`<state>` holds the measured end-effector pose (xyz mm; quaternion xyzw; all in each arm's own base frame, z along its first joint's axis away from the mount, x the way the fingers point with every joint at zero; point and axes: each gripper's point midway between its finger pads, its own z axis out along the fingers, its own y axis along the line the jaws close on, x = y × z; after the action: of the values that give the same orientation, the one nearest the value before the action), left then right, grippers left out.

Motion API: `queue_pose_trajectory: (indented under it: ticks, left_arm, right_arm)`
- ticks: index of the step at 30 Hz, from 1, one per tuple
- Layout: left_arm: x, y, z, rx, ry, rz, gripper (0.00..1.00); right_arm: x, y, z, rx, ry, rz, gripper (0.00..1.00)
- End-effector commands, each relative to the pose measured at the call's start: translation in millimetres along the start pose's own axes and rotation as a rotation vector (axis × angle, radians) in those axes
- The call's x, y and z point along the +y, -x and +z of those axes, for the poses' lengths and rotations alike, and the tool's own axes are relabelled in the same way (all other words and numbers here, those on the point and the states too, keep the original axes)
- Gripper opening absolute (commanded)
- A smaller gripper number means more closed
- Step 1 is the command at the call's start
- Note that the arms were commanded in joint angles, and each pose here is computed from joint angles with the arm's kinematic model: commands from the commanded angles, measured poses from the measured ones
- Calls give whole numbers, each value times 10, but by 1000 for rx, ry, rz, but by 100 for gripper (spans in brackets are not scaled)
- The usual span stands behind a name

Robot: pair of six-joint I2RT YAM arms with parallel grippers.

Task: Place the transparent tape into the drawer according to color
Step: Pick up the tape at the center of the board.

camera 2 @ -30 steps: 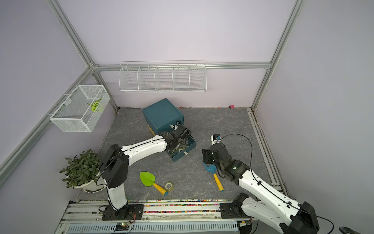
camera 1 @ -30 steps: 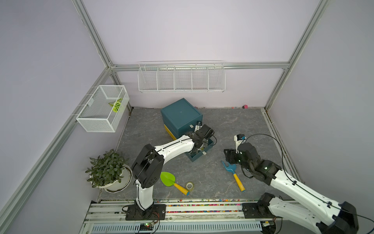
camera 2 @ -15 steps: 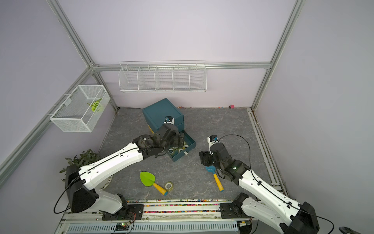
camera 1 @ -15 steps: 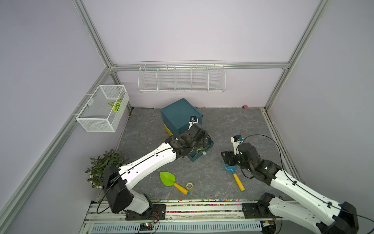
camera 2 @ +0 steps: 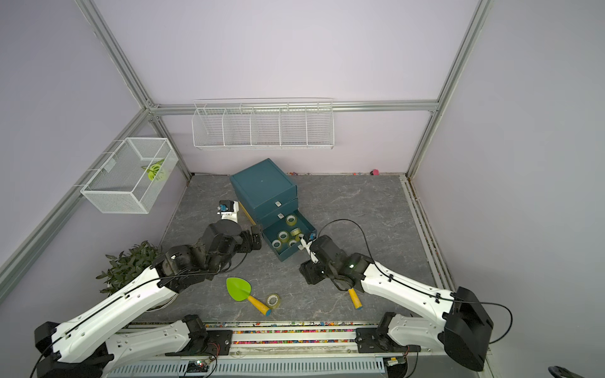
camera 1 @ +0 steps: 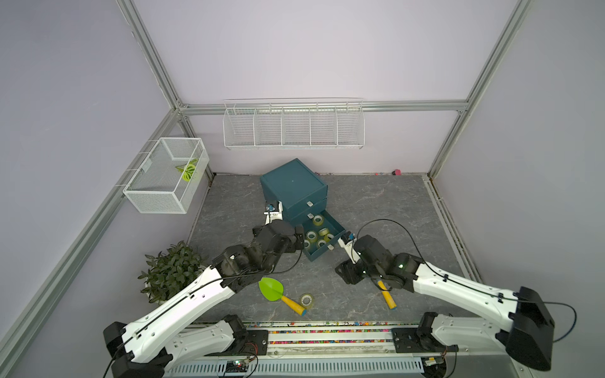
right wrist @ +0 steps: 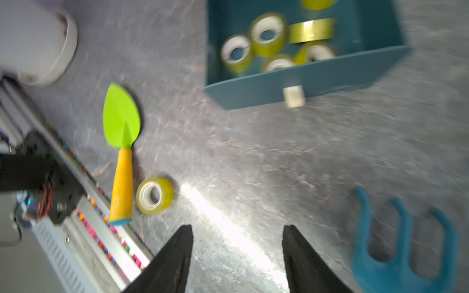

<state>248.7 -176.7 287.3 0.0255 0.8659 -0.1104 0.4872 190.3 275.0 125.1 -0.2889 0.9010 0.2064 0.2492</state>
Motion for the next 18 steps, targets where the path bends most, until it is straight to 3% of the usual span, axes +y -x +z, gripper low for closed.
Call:
queue_pose_trajectory:
  ticks: [1,7,18]
  left_arm:
    - [193,1,-64,-12,57,-12,100]
    - [242,-10,-104,-9,59,-16,100]
    - [340,-16,-121,-10,84,-14,100]
  right_arm:
    - [227,-133,155,116,15,-159,61]
    - [524,-264,399,227,58,-294,60]
    - [817,-623,473,439,150,-538,63]
